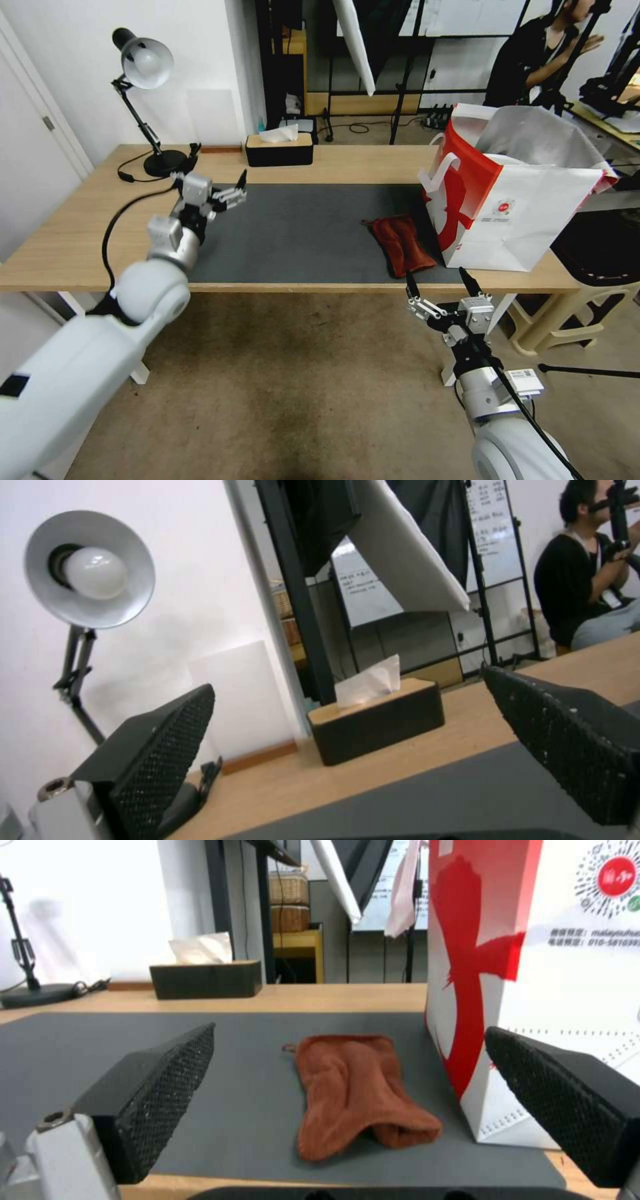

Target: Sweep shrimp from table into container with towel, then put container into takeout bag.

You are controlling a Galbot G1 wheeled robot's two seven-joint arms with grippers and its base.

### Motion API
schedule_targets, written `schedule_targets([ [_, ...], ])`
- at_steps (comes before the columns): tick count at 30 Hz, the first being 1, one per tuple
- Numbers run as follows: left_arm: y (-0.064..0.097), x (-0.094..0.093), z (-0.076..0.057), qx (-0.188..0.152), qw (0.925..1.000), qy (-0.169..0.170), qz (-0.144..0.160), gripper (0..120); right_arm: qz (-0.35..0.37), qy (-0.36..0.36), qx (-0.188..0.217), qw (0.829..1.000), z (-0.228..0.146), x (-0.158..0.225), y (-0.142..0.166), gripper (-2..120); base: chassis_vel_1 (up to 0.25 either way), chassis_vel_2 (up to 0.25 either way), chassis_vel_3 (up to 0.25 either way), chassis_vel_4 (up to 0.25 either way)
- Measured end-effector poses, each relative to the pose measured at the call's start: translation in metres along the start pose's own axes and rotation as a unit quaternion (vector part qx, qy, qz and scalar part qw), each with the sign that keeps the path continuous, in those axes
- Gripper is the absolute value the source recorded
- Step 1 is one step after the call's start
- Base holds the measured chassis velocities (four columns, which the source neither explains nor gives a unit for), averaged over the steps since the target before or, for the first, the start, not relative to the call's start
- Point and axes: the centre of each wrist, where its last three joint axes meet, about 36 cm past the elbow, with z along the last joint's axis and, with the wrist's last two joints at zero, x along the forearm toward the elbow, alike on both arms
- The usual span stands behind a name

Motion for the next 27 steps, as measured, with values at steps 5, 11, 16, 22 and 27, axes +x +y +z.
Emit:
schedule_targets([
  [5,-0.013,0.028,0.002,0.013,0.9998,0.011,-0.013,100,0.003,-0.005,0.004,1.000,-0.004,0.000,-0.001,100,0.000,0.000,0.000,0.000],
  [11,-0.026,0.047,0.008,0.013,0.9995,0.018,-0.020,100,0.012,-0.009,0.009,1.000,-0.009,0.004,-0.001,100,0.000,0.000,0.000,0.000],
  [16,-0.041,0.079,0.021,0.008,0.9992,0.025,-0.030,100,0.020,-0.015,0.015,1.000,-0.011,0.002,-0.002,100,0.000,0.000,0.000,0.000],
  [22,-0.046,0.088,0.025,0.006,0.9991,0.024,-0.033,100,0.023,-0.014,0.018,0.999,-0.009,0.001,-0.003,100,0.000,0.000,0.000,0.000],
  [27,-0.057,0.106,0.038,0.007,0.9990,0.020,-0.040,100,0.027,-0.014,0.020,0.999,-0.004,-0.001,-0.005,100,0.000,0.000,0.000,0.000],
])
